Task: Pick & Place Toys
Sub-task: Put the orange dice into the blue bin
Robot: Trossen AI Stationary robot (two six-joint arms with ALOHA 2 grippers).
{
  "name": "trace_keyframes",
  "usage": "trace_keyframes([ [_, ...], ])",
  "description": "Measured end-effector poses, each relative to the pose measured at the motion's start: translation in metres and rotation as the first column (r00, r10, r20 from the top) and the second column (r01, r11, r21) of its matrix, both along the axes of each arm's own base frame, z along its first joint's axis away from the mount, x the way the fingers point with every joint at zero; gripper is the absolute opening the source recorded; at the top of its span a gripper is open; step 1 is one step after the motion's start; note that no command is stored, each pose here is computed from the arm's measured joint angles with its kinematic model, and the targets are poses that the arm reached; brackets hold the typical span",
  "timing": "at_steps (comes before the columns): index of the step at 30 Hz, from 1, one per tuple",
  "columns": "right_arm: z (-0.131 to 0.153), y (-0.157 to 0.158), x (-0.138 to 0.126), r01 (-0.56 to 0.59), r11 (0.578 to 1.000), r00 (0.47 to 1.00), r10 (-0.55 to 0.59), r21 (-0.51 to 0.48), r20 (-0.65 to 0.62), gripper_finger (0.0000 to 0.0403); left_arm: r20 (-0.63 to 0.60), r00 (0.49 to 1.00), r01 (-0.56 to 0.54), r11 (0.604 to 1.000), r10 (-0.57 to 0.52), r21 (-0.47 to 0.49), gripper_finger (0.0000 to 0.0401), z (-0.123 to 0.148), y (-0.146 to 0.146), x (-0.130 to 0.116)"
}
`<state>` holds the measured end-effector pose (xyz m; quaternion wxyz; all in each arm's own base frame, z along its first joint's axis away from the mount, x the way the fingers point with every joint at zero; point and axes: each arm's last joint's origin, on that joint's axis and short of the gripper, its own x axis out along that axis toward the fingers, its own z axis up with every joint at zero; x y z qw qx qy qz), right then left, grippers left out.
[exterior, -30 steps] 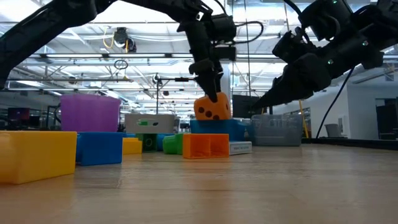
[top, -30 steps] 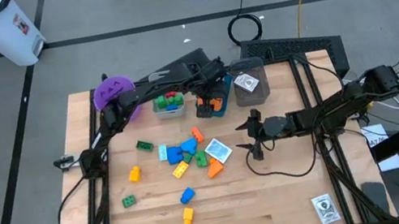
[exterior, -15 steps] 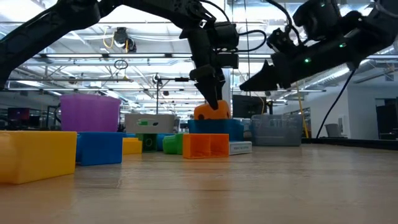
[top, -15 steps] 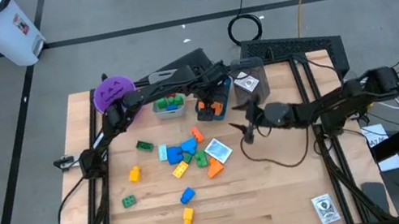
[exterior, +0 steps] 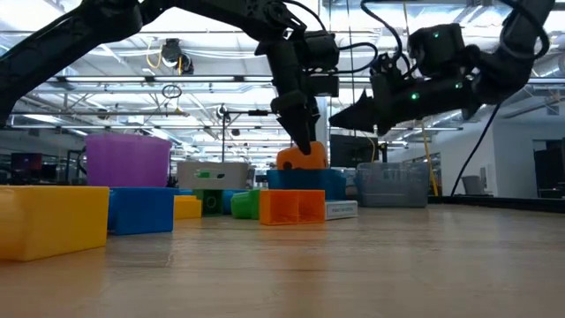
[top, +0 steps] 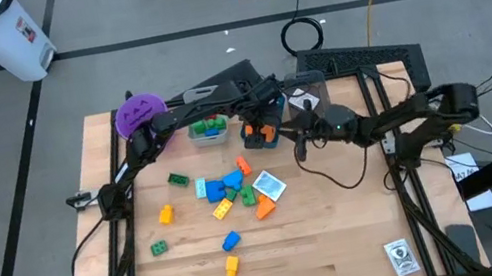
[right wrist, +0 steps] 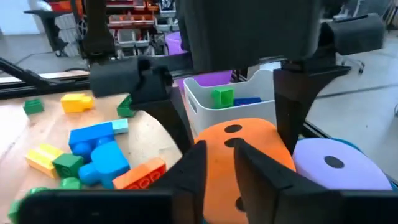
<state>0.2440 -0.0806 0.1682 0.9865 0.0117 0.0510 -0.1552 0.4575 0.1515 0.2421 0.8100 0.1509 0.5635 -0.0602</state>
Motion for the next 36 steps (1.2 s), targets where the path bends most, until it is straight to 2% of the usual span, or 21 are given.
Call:
trace_keyframes([
  [4, -0.013, -0.003, 0.006, -0.027, 0.998, 1.0, 0.027, -0.054, -0.01, 0.003, 0.036, 0.999, 0.017, 0.999, -0.016, -0.04, 0.0351, 0.001, -0.001, 0.002],
  [8, -0.021, -0.007, 0.01, -0.038, 0.995, 0.998, 0.041, -0.094, 0.039, 0.0003, 0.054, 0.998, 0.021, 0.999, -0.019, -0.047, 0.0351, 0.002, 0.0, 0.003],
  [13, -0.032, -0.015, 0.012, -0.009, 0.995, 0.997, 0.016, -0.099, 0.076, 0.0003, 0.059, 0.998, 0.026, 0.999, -0.023, -0.047, 0.0351, 0.002, 0.0, 0.003],
  [21, -0.038, -0.027, 0.026, -0.056, 0.996, 0.993, 0.063, -0.063, 0.104, 0.0001, 0.041, 0.999, 0.02, 0.999, -0.019, -0.042, 0.0351, 0.002, 0.001, 0.002],
  [26, -0.042, -0.03, 0.028, -0.051, 0.998, 0.996, 0.054, -0.039, 0.07, 0.0001, 0.036, 0.999, -0.004, 0.999, 0.006, -0.052, 0.0351, 0.001, 0.006, -0.001],
  [36, -0.056, -0.036, 0.024, -0.022, 0.998, 0.998, 0.025, 0.053, -0.057, 0.0, 0.051, 0.999, 0.014, 0.999, -0.012, -0.039, 0.0351, 0.001, 0.007, 0.001],
])
